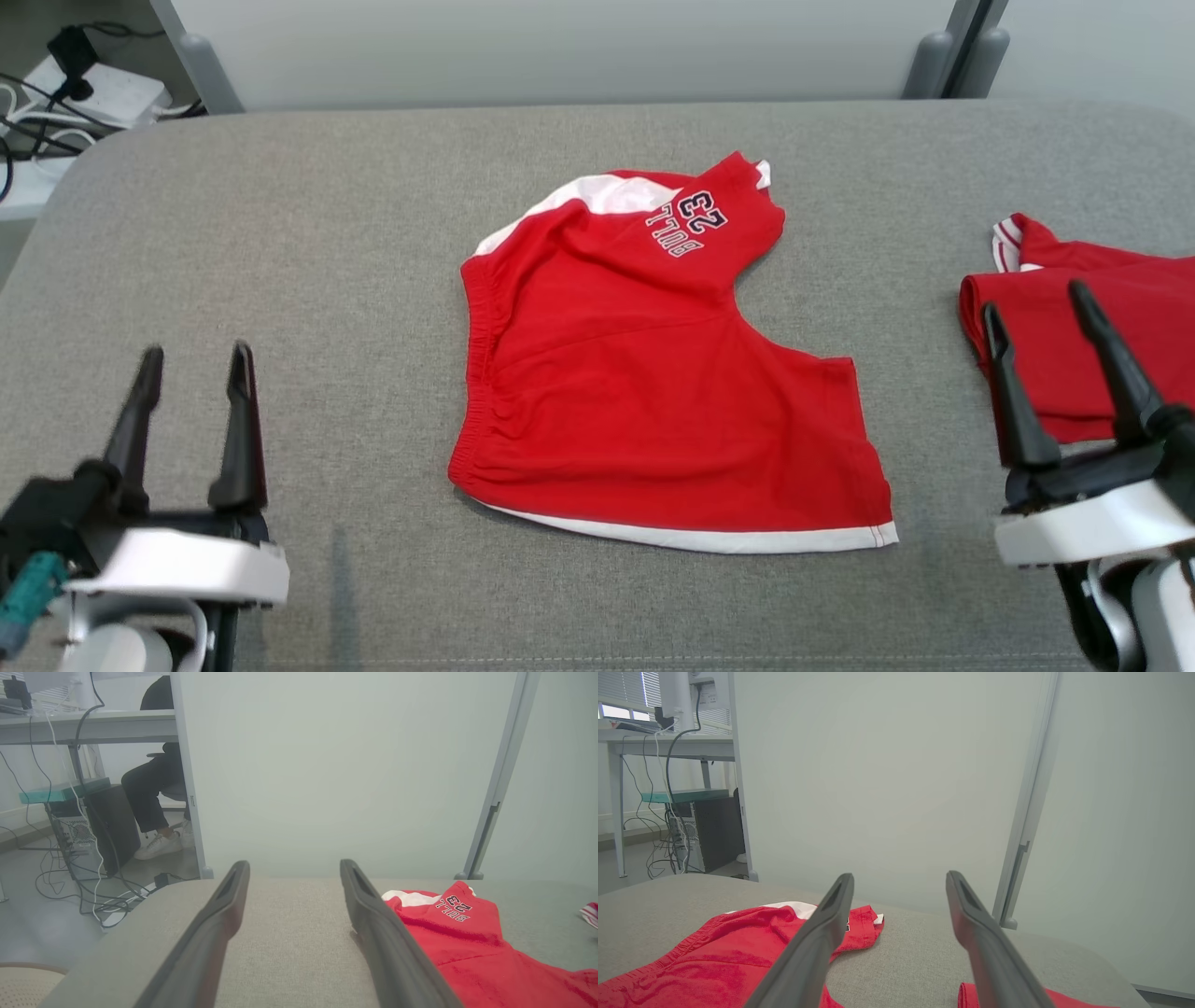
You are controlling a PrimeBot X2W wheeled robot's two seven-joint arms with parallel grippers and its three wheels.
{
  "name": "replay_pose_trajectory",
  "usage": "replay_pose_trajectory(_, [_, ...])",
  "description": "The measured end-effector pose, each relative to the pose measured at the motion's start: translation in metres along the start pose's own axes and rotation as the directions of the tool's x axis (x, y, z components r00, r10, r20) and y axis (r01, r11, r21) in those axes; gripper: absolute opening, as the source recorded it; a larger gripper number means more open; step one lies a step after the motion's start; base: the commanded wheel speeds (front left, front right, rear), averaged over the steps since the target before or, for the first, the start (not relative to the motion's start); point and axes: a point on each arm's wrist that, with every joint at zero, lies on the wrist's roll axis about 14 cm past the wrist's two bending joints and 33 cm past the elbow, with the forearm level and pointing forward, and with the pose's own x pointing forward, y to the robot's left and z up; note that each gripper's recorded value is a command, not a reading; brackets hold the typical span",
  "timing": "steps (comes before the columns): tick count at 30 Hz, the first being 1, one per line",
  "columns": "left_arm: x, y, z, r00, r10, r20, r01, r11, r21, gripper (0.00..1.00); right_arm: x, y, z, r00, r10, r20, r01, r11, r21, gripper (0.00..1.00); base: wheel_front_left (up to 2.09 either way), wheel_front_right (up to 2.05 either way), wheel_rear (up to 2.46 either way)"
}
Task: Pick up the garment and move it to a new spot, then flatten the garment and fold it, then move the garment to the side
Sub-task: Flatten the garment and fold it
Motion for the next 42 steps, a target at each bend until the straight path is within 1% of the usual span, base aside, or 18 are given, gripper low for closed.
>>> replay_pose_trajectory(4, [-0.021,0.006,-0.024,0.998,0.021,-0.065,-0.022,1.000,-0.014,1.00,-0.019,0.003,-0.019,0.998,-0.030,-0.059,0.032,0.999,0.035,1.00,0.00,0.00,0.00])
replay_pose_trajectory(6, [-0.032,0.007,-0.033,0.996,0.018,-0.090,-0.021,0.999,-0.026,1.00,-0.037,0.003,-0.035,0.992,-0.057,-0.116,0.064,0.996,0.058,1.00,0.00,0.00,0.00])
replay_pose_trajectory(9, [-0.040,0.004,-0.040,0.994,0.008,-0.108,-0.011,0.999,-0.030,1.00,-0.050,0.004,-0.044,0.986,-0.069,-0.149,0.080,0.994,0.068,1.00,0.00,0.00,0.00])
replay_pose_trajectory(15, [-0.048,0.000,-0.031,0.998,-0.023,-0.065,0.024,1.000,0.017,1.00,-0.066,0.012,-0.051,0.981,-0.075,-0.178,0.092,0.992,0.091,1.00,0.00,0.00,0.00])
replay_pose_trajectory(21, [-0.057,0.000,-0.034,0.998,-0.016,-0.067,0.017,1.000,0.018,1.00,-0.079,0.017,-0.055,0.977,-0.072,-0.199,0.093,0.991,0.100,1.00,0.00,0.00,0.00])
replay_pose_trajectory(25, [-0.062,0.001,-0.038,0.997,-0.013,-0.076,0.014,1.000,0.021,1.00,-0.083,0.022,-0.055,0.977,-0.069,-0.202,0.093,0.989,0.113,1.00,0.00,0.00,0.00])
replay_pose_trajectory(42, [-0.064,-0.003,-0.050,0.994,-0.017,-0.106,0.016,1.000,-0.008,1.00,-0.082,0.023,-0.060,0.975,-0.066,-0.213,0.093,0.988,0.119,1.00,0.00,0.00,0.00])
